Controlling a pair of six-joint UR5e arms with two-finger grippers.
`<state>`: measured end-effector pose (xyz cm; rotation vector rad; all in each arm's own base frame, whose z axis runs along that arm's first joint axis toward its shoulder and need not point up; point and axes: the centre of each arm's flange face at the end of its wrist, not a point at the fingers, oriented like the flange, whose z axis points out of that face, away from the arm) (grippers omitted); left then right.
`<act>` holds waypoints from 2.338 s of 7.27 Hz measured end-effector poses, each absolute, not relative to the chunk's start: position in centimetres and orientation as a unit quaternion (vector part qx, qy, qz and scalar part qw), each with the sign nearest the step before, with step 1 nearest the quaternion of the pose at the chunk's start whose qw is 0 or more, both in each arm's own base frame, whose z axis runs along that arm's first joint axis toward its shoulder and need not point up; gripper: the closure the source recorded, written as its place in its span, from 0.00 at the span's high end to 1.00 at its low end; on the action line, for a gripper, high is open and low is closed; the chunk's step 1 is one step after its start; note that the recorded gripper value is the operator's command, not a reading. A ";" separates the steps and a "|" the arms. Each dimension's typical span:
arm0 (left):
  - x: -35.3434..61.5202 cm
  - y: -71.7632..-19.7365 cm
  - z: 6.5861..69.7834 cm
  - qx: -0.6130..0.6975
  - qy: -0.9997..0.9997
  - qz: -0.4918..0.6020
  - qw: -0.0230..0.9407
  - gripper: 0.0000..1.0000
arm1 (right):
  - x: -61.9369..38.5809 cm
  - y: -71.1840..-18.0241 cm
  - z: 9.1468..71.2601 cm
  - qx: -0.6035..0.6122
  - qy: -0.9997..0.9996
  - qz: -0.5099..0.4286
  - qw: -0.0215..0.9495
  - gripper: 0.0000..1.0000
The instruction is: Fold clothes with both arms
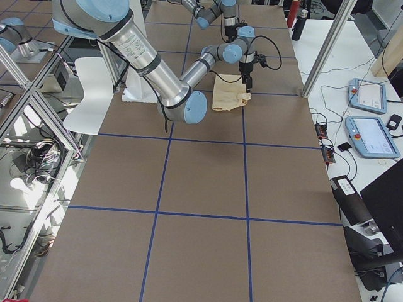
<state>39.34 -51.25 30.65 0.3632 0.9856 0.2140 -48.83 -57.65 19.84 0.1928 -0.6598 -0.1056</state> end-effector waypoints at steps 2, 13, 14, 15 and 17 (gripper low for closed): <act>34.8 -52.7 32.1 0.199 0.428 0.143 0.870 1.00 | -39.9 -56.5 25.0 0.077 -0.334 -0.038 0.939 1.00; -3.9 -46.2 61.3 0.111 0.326 0.094 0.934 1.00 | 7.2 -42.4 62.8 0.010 -0.331 -0.081 0.940 1.00; -3.9 -45.0 63.2 0.065 0.340 0.071 0.935 1.00 | 7.4 -42.0 62.9 0.009 -0.332 -0.077 0.940 1.00; -3.8 -44.1 64.1 0.025 0.358 0.054 0.932 1.00 | 7.5 -41.9 62.9 0.008 -0.332 -0.076 0.940 1.00; -3.7 -43.4 63.5 0.005 0.375 0.046 0.926 1.00 | 7.5 -41.7 63.0 0.007 -0.332 -0.074 0.940 1.00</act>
